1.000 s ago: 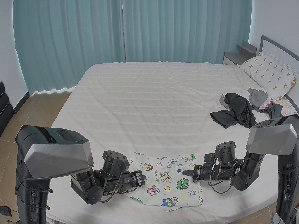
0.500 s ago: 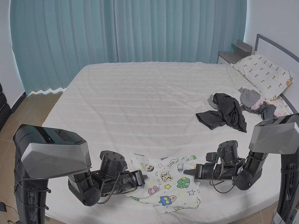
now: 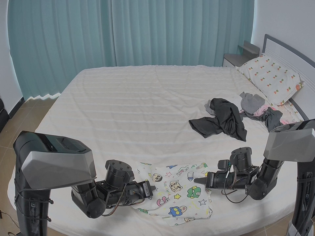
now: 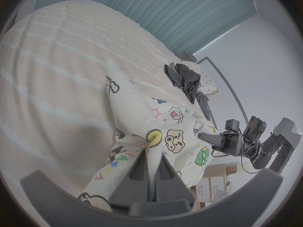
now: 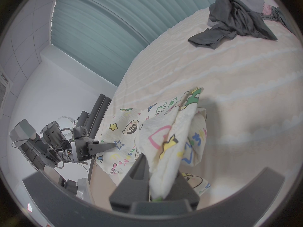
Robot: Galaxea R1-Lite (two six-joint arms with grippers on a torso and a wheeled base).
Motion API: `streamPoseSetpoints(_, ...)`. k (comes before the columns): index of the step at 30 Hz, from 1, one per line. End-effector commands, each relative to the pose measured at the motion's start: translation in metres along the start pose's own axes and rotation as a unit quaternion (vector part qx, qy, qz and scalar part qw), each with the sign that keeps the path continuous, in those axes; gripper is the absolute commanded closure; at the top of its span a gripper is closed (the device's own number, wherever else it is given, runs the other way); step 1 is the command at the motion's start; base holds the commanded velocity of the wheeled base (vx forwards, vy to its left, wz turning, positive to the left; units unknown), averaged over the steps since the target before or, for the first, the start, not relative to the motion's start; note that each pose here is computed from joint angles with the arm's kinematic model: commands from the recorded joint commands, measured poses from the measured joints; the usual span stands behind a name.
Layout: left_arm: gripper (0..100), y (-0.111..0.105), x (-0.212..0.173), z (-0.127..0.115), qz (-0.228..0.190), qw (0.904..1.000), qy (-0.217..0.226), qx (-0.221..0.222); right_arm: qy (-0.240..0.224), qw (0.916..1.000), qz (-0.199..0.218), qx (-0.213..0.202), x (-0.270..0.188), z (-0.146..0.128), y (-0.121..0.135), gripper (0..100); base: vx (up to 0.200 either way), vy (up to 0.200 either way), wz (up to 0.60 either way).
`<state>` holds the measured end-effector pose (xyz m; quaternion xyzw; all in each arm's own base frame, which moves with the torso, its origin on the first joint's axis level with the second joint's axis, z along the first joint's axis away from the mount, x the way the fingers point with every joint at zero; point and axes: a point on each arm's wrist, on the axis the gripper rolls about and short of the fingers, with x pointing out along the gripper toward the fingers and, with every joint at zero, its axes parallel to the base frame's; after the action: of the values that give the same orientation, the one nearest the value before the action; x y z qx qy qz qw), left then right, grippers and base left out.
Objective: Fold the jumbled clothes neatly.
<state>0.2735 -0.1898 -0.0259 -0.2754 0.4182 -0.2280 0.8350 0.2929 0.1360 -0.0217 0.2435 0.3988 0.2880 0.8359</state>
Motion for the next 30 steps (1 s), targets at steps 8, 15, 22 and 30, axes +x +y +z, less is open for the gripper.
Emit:
streamPoseSetpoints(8, 100, 0.000, 0.000, 0.000, 0.000, 1.0000, 0.000, 0.000, 0.000, 1.0000, 0.000, 0.000, 0.000, 0.000, 0.000, 100, 0.000, -0.200, 0.00)
streamPoseSetpoints(15, 100, 0.001, 0.002, -0.001, 0.003, 1.0000, -0.001, 0.002, 0.000, 1.0000, -0.001, 0.000, 0.001, 0.000, -0.001, 100, 0.000, -0.086, 0.00)
streamPoseSetpoints(22, 100, 0.005, 0.000, -0.001, 0.014, 0.9999, -0.004, 0.000, 0.007, 1.0000, -0.004, 0.000, 0.004, -0.003, -0.003, 100, 0.000, 0.000, 0.00)
streamPoseSetpoints(30, 100, 0.014, -0.003, 0.000, 0.043, 0.9990, -0.015, 0.005, 0.027, 0.9992, -0.019, -0.021, 0.013, -0.016, -0.011, 100, 0.000, 0.000, 0.00)
